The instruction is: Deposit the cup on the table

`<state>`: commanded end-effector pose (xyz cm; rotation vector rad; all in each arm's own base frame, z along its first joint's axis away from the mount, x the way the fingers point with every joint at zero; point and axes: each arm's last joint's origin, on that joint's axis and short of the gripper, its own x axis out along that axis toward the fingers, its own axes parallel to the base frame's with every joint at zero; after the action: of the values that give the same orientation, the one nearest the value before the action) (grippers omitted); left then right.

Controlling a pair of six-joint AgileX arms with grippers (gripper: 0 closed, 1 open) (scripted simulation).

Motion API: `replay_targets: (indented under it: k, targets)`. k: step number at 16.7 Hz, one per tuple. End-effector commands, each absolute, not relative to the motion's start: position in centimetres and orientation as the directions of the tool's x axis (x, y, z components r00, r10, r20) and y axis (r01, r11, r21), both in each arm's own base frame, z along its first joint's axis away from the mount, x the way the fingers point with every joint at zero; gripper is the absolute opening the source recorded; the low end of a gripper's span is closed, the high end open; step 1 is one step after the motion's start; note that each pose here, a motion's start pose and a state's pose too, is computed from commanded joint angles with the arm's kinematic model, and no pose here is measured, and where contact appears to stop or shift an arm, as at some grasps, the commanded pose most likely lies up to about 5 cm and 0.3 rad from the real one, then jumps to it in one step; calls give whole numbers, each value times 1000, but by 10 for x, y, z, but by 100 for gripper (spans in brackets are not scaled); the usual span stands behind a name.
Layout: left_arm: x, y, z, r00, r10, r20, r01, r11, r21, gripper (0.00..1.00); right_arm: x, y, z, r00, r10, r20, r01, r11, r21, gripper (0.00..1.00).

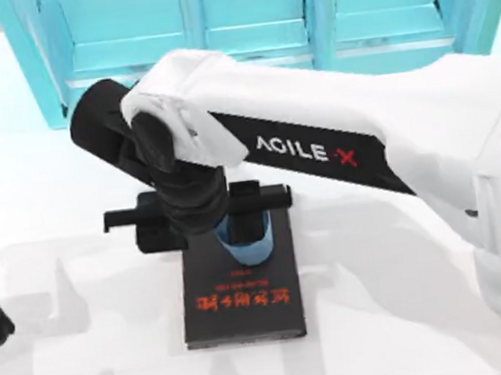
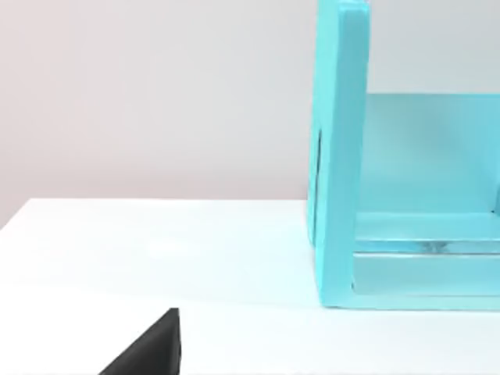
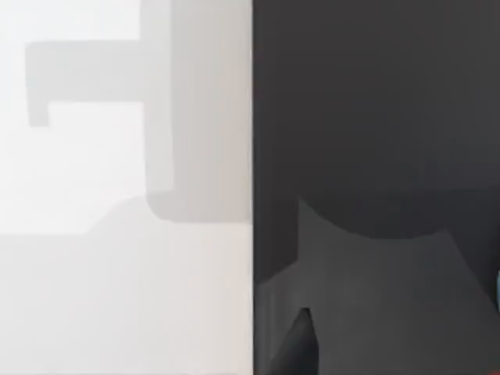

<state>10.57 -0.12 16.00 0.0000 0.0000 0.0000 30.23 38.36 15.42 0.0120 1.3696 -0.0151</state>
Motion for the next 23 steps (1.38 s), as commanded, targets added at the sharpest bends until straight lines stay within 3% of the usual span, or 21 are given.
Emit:
replay_targets:
  k: [4, 5, 14, 23]
  targets:
    - [106, -1, 160, 1000, 0, 0, 0, 1000, 0, 100, 302, 384, 154, 200, -4, -980, 18, 1000, 0, 2]
    - [106, -1, 160, 1000, 0, 0, 0, 1000, 0, 100, 302, 384, 154, 200, -4, -980, 18, 1000, 0, 0]
    - [106, -1, 160, 1000, 0, 0, 0, 1000, 0, 100, 300, 385, 156, 200, -2, -980, 12, 1000, 0, 0]
    - [106, -1, 160, 1000, 0, 0, 0, 1000, 0, 100, 301, 385, 202, 200, -2, -980, 16, 1000, 1, 0]
